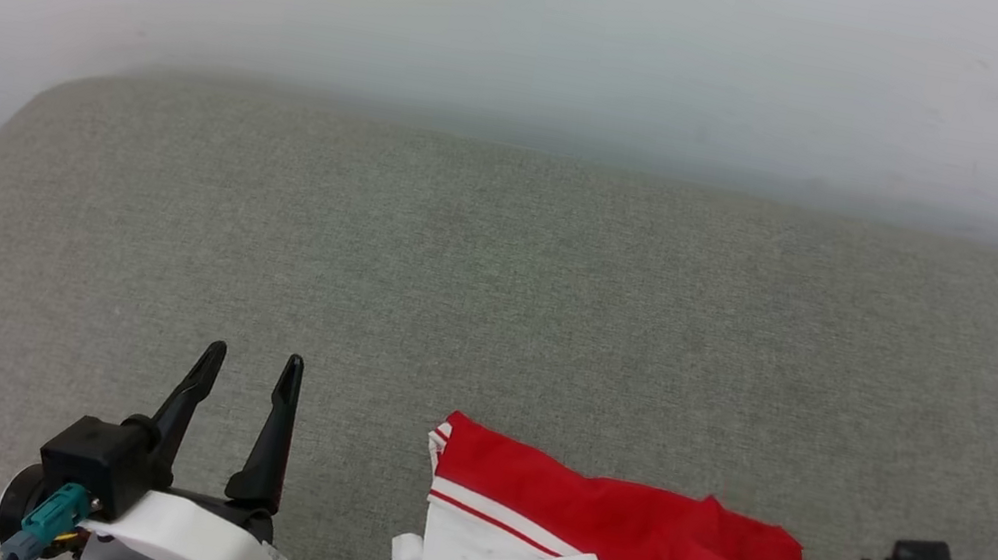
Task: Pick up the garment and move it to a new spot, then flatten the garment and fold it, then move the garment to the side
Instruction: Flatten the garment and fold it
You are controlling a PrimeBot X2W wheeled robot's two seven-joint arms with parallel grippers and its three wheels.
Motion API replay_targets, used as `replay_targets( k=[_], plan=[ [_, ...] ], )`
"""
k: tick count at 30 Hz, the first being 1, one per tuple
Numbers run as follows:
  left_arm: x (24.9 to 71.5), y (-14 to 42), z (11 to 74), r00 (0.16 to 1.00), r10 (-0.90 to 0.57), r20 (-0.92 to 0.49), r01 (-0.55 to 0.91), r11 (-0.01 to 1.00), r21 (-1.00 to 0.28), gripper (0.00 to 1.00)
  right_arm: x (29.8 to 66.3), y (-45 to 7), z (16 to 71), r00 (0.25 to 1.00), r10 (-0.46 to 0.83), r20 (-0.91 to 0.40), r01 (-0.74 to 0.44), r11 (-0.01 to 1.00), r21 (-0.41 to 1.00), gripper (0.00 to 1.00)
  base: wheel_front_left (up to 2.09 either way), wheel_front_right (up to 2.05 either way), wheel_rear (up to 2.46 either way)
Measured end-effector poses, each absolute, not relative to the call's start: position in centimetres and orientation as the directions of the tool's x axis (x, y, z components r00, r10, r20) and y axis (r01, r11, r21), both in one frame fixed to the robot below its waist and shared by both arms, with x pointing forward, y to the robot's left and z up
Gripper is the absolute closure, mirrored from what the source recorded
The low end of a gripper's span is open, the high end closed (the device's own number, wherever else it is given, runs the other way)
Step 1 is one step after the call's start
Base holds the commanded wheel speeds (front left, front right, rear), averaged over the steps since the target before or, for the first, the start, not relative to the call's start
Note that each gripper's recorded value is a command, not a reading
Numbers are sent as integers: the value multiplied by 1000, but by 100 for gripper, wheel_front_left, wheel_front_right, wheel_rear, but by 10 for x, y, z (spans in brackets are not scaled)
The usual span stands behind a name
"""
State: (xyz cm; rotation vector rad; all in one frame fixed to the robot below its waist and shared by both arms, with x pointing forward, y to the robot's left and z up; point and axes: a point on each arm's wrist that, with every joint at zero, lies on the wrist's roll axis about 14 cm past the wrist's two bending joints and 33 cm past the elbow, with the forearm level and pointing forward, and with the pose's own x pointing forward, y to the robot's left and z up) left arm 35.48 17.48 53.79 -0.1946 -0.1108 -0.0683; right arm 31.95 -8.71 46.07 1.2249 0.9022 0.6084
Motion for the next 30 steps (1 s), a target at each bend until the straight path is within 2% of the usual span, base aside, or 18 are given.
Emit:
replay_targets(
  k=[12,18,19,20,21,22,27,28,30],
  plan=[
    [367,189,529,996,-4,89,22,979,-203,0,329,10,454,344,912,-225,13,235,972,100,0,0,0],
    [377,194,521,997,14,73,1,978,-208,0,335,32,438,312,915,-256,22,263,965,100,0,0,0],
    [378,195,519,997,18,69,-3,979,-206,0,335,34,434,309,913,-266,27,271,962,87,0,0,0],
    [379,195,517,998,20,63,-6,979,-206,0,337,36,430,308,911,-275,28,280,960,64,0,0,0],
    [380,195,515,998,19,59,-6,978,-209,0,337,37,427,306,909,-284,28,290,957,24,0,0,0],
    [381,195,514,998,20,57,-8,978,-208,0,337,39,425,303,909,-288,31,293,956,0,0,0,0],
    [383,195,516,998,19,66,-5,979,-205,0,339,42,434,329,905,-271,-3,288,958,0,0,0,0],
    [381,194,522,996,14,87,3,981,-196,0,345,37,449,370,894,-254,-78,302,950,0,0,0,0],
    [378,192,524,996,8,93,10,981,-192,0,351,31,460,411,879,-241,-134,319,938,0,0,0,0]
  ],
)
